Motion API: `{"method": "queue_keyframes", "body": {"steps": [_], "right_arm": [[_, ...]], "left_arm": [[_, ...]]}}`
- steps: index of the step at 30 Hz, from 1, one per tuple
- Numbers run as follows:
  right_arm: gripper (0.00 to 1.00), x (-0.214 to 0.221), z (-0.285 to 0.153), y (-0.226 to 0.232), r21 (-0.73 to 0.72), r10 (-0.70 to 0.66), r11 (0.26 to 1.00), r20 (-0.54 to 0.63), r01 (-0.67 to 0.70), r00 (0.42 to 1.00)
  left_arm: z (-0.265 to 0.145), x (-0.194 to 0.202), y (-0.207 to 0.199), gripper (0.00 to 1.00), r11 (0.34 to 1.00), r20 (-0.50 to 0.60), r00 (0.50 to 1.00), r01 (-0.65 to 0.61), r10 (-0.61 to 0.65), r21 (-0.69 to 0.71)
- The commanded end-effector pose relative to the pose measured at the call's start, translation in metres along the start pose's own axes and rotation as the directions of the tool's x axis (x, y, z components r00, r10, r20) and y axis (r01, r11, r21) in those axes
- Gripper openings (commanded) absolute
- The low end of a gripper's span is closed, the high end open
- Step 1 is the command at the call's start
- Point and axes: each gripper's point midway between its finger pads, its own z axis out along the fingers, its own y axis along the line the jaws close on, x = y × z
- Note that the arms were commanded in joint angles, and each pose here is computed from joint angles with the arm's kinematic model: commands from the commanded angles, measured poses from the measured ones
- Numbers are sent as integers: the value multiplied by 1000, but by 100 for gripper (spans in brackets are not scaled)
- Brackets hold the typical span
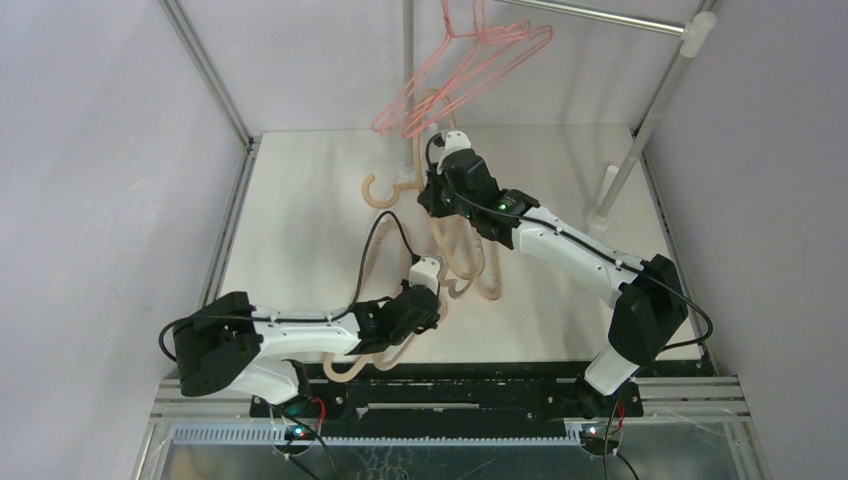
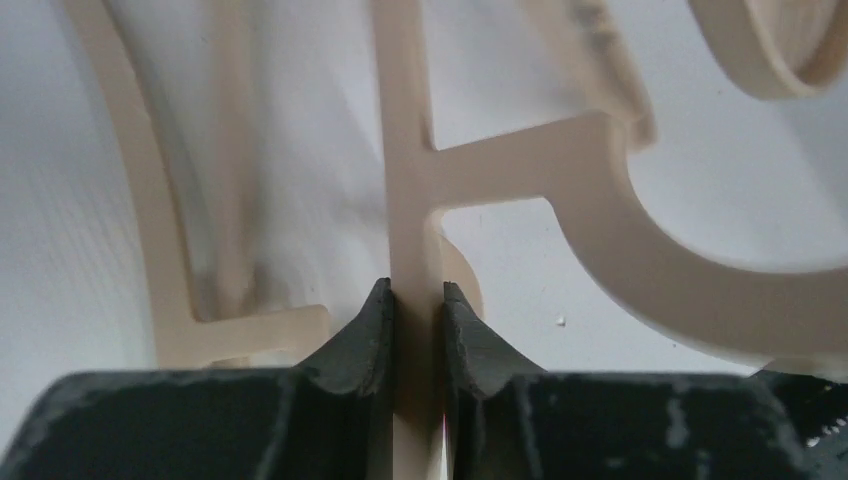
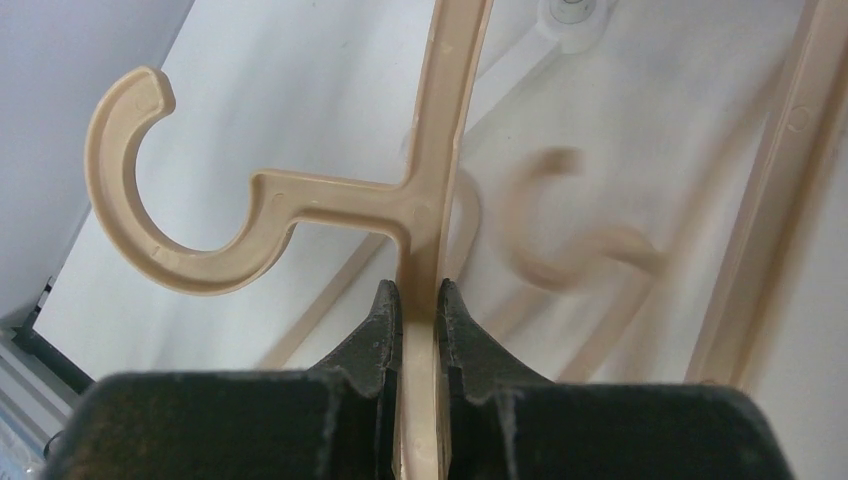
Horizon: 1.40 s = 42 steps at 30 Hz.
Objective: Organize the hangers
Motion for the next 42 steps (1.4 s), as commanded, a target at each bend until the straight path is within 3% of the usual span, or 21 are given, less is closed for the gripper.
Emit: {"method": "queue_keyframes", "body": {"steps": [1, 6, 14, 22, 32, 42], "right_arm": [[5, -48, -26, 18, -54, -5, 998, 129, 12, 992], [5, -46, -24, 18, -66, -3, 998, 124, 11, 992], [5, -18, 15, -10, -12, 26, 1000, 56, -25, 998], [4, -13, 35, -86, 214, 43, 975, 110, -66, 993], [4, 6, -23, -141, 242, 153, 953, 134, -182, 979], [4, -27, -105, -136, 0, 295, 953, 218, -303, 930]], "left_arm": [[-1, -29, -13, 3, 999, 81, 996, 41, -42, 22], [-11, -37, -7, 0, 999, 104, 994, 37, -38, 13], [-31, -54, 4, 0, 999, 160, 986, 45, -46, 5], [-34, -57, 9, 0, 999, 164, 986, 28, -25, -20], [-23, -42, 13, 0, 999, 132, 991, 11, -7, -30], [-21, -41, 15, 0, 999, 132, 991, 8, -3, -34]]}}
